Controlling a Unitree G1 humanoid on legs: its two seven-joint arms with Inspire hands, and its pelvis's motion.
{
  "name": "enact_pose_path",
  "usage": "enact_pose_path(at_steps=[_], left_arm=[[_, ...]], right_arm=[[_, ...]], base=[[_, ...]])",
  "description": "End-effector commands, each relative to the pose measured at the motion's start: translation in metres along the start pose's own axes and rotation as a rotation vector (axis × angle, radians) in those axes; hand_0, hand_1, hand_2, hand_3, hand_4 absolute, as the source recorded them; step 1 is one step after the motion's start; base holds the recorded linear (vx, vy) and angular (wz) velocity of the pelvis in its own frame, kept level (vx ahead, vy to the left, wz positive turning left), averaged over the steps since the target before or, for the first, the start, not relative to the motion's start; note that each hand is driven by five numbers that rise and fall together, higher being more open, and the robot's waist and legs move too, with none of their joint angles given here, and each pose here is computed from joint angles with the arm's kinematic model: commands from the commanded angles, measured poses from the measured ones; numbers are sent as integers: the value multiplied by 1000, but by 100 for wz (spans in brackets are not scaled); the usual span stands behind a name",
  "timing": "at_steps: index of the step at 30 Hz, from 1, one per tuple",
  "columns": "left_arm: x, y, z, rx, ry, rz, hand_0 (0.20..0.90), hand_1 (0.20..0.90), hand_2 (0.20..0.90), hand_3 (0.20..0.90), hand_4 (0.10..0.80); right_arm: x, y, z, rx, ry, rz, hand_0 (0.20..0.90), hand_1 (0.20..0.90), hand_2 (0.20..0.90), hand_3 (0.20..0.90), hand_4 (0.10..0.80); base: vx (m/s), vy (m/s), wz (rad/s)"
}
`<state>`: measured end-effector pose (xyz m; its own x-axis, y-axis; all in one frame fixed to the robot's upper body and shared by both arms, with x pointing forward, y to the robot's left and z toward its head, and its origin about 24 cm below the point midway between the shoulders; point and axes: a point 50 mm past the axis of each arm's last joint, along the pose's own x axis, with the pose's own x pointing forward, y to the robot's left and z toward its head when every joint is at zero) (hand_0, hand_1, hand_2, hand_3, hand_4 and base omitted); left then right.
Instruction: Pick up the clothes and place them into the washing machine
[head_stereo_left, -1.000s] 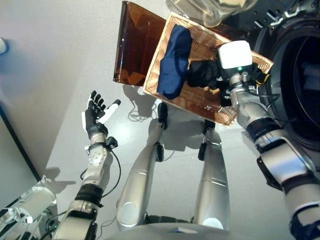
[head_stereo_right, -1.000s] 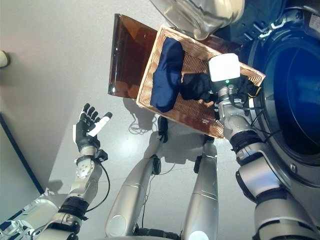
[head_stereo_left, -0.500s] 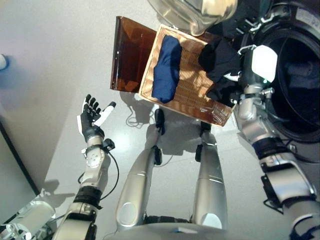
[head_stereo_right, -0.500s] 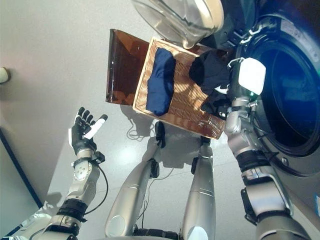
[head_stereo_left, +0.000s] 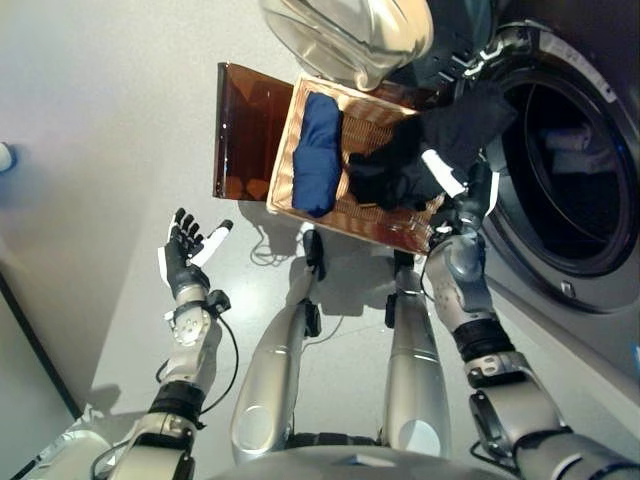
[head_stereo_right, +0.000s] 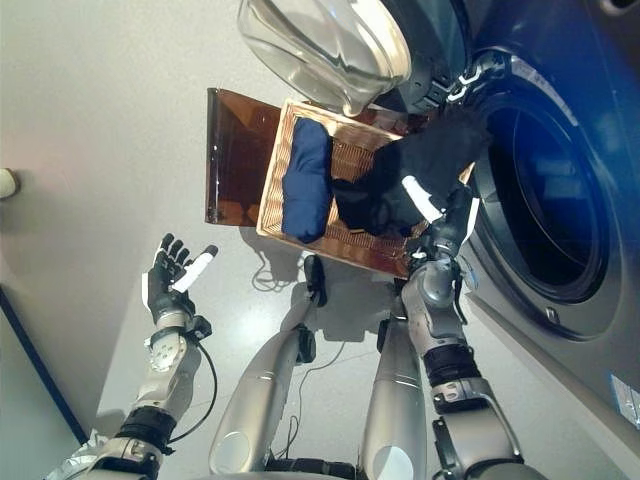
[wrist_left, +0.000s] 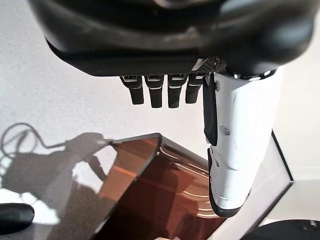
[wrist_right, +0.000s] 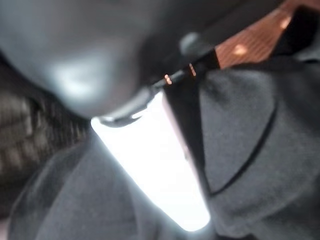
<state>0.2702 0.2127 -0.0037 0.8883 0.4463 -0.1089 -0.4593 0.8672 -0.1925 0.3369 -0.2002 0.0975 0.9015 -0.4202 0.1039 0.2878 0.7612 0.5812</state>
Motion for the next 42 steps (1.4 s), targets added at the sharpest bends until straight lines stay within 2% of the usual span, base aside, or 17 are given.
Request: enact_pose_path(at_steps=[1, 5, 8, 20, 31, 42], left_arm=[[-7, 29, -6, -8, 5, 90, 900, 900, 900, 900, 800], [-10, 28, -13, -20, 37, 84, 900, 900, 900, 900, 800], [-11, 28, -17, -23, 56, 90, 900, 900, 900, 900, 800], [-13, 29, -18, -30, 57, 82, 900, 900, 900, 900, 800], [-15, 36, -17, -3, 50, 59, 900, 900, 900, 900, 800], [-18, 37, -17, -6, 45, 36, 900, 900, 900, 900, 800]], right_arm=[[1, -6, 33, 285, -177, 19, 200, 200, 200, 200, 300], [3, -17, 29, 527, -186, -78, 200, 200, 200, 200, 300], [8, -26, 33, 599, -218, -158, 200, 200, 200, 200, 300], [25, -56, 63, 657, -346, -346, 200, 200, 200, 200, 300], [57, -90, 157, 595, -558, -528, 200, 200, 200, 200, 300], [60, -88, 234, 551, -715, -567, 200, 200, 200, 200, 300]], base=[[0, 0, 0], [0, 0, 0], [11, 9, -3], [-3, 0, -2], [0, 0, 0], [-2, 0, 0]])
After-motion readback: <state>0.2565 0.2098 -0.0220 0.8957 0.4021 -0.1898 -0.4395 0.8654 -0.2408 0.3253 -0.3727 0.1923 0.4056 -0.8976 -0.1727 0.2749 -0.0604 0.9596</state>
